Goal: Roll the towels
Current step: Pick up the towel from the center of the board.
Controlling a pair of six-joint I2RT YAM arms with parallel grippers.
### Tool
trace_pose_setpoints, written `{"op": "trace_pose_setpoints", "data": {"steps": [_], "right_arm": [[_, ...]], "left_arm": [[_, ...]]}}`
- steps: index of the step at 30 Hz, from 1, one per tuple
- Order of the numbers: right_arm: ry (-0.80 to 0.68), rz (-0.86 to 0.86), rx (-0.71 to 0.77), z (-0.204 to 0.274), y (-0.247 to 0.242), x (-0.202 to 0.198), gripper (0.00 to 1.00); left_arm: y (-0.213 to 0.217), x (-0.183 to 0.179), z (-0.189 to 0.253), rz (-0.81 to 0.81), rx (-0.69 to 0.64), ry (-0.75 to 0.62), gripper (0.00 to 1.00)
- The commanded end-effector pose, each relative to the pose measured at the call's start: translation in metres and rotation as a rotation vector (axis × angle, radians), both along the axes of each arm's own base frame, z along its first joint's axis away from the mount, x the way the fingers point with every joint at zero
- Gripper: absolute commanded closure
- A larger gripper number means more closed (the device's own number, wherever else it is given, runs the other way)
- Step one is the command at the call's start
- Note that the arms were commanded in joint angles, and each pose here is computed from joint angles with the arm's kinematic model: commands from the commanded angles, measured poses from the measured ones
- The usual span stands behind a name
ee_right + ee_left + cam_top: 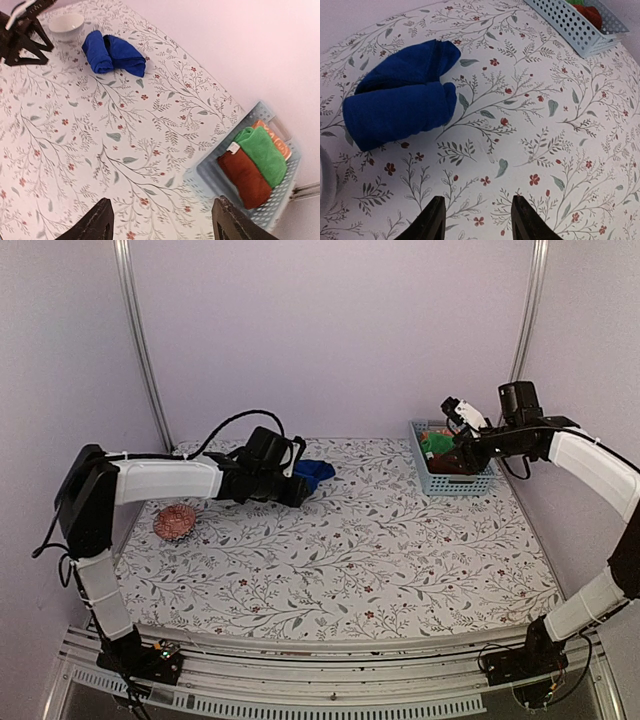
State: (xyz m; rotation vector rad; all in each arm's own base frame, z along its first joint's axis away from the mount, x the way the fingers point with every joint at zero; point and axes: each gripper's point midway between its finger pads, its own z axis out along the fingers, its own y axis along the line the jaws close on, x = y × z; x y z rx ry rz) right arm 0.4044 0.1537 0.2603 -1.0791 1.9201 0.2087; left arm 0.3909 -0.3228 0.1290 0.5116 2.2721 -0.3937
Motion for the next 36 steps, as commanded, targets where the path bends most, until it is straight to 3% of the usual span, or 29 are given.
{"op": "trace_pose_setpoints", "data": {"steps": [1, 9, 13, 20, 32, 34, 36], "right_arm": [[0.113, -0.067, 0.206, -0.03, 0.005, -0.019, 0.32], [0.225, 0.11, 0.225, -0.079, 0.026, -0.05, 0.36], [0.274, 0.135, 0.184, -0.094, 0.035, -0.049, 0.41], [0.246, 0.13, 0.142, -0.096, 0.035, -0.048, 0.41], [0.25, 0.124, 0.129, -0.099, 0.033, -0.046, 0.42], [0.254, 0.126, 0.131, -0.099, 0.034, -0.047, 0.42], [0.247, 0.125, 0.135, -0.096, 0.034, -0.046, 0.42]], "left_arm": [[0.02, 0.044, -0.025, 0.129, 0.169, -0.028, 0.52], [-0.002, 0.098, -0.054, 0.127, 0.204, -0.016, 0.58], [-0.008, 0.103, -0.065, 0.13, 0.206, 0.001, 0.78], [-0.008, 0.106, -0.045, 0.13, 0.185, -0.057, 1.0], [-0.019, 0.09, 0.01, 0.05, 0.067, -0.113, 1.0], [-0.043, 0.071, 0.038, -0.035, 0.007, -0.116, 1.0], [-0.066, 0.048, 0.078, -0.097, -0.015, -0.217, 1.0]]}}
